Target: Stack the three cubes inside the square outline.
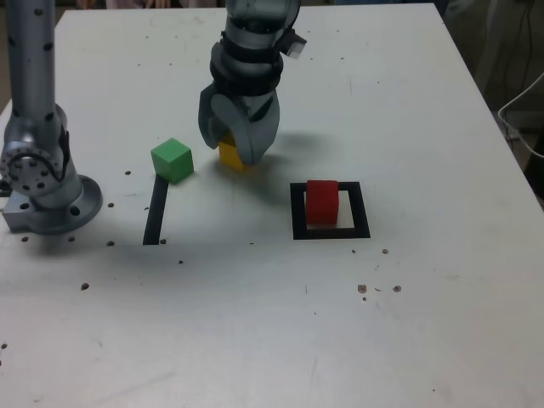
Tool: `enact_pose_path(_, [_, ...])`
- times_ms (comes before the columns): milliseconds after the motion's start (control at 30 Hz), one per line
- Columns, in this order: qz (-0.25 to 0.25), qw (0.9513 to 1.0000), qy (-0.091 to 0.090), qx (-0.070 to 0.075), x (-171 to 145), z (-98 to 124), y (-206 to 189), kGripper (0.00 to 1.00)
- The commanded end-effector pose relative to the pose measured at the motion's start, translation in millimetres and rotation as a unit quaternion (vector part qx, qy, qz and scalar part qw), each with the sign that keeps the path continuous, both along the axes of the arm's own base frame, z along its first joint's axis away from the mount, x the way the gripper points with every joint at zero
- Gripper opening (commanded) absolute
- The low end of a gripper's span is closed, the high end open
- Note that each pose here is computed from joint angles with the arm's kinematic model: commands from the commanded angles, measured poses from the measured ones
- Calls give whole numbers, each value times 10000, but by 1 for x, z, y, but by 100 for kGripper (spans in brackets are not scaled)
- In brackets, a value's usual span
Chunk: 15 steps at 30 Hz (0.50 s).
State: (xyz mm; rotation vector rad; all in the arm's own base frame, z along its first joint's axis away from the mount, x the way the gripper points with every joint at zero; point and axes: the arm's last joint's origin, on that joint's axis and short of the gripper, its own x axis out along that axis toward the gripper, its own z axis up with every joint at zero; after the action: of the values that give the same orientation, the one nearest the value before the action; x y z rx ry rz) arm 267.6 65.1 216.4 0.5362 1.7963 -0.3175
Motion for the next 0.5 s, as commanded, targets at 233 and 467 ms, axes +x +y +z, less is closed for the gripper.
enact_pose_path(233, [-40,9995,-252,-199,11,11,-6,8])
enact_pose_path(467, [524,9963,-534,-416,23,38,-15,6])
